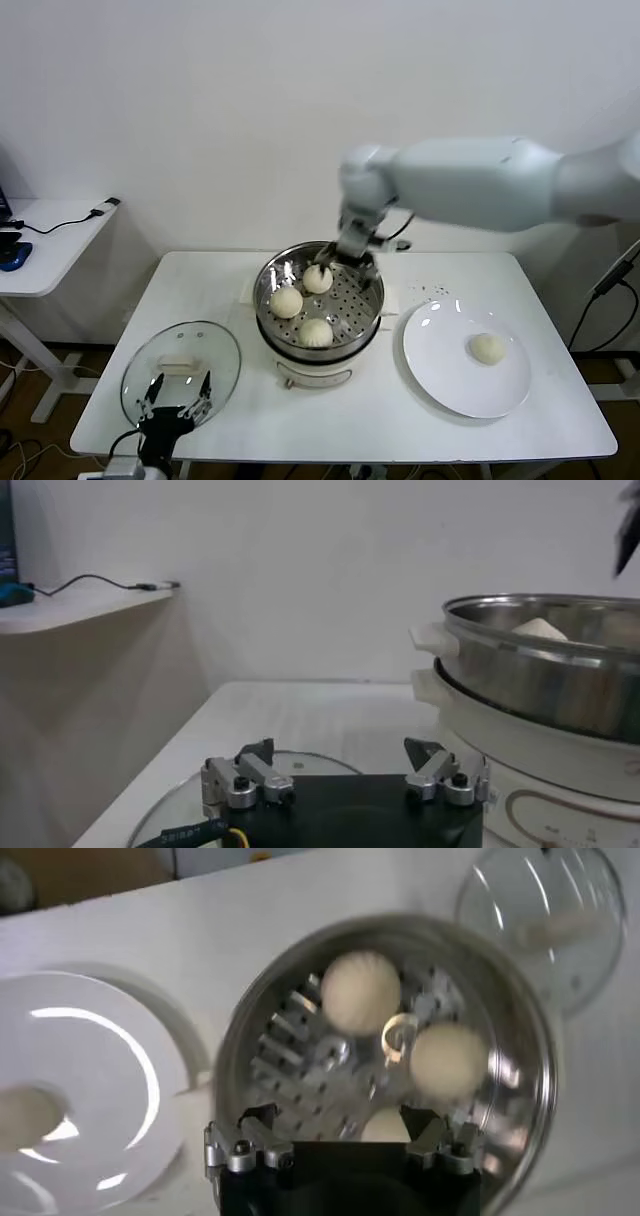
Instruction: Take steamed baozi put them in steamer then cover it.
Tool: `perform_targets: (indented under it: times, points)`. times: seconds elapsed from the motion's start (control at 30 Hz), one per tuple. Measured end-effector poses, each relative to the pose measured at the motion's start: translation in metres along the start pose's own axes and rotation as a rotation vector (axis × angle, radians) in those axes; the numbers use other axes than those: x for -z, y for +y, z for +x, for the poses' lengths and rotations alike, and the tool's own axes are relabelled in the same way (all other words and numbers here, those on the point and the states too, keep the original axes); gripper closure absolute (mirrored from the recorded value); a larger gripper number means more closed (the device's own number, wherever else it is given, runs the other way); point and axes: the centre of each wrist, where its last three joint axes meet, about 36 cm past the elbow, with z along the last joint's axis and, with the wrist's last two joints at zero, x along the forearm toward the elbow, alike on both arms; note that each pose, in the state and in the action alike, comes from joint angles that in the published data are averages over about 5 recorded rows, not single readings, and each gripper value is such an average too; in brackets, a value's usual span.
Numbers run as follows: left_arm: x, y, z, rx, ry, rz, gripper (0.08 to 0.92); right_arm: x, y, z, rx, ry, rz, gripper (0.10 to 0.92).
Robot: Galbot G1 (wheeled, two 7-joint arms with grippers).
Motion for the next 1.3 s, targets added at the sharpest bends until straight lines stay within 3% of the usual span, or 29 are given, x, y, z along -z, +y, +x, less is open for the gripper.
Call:
perform_targets:
  times: [0.27,0.6,0.9,1.3]
  points:
    - [0.002,0.0,-0.002,-0.003,-0.003,0.006,0.177,-0.067,0.117,0.024,0.022,0.033,-0.457,0.2]
    - [0.001,0.001,-0.002,-0.004,-0.001,0.011,0.177,-0.102,0.239,-0.054,0.071,0.031,-0.832,0.2]
    - [-0.004,0.001,-0.003,0.0,0.004,0.014,0.177,-0.103,0.284,-0.129,0.106,0.058,-0.974,0.2]
    - [-0.01,0.003,-0.004,0.006,0.013,0.014,0.177,-0.094,0.308,-0.2,0.13,0.091,-1.063,0.204]
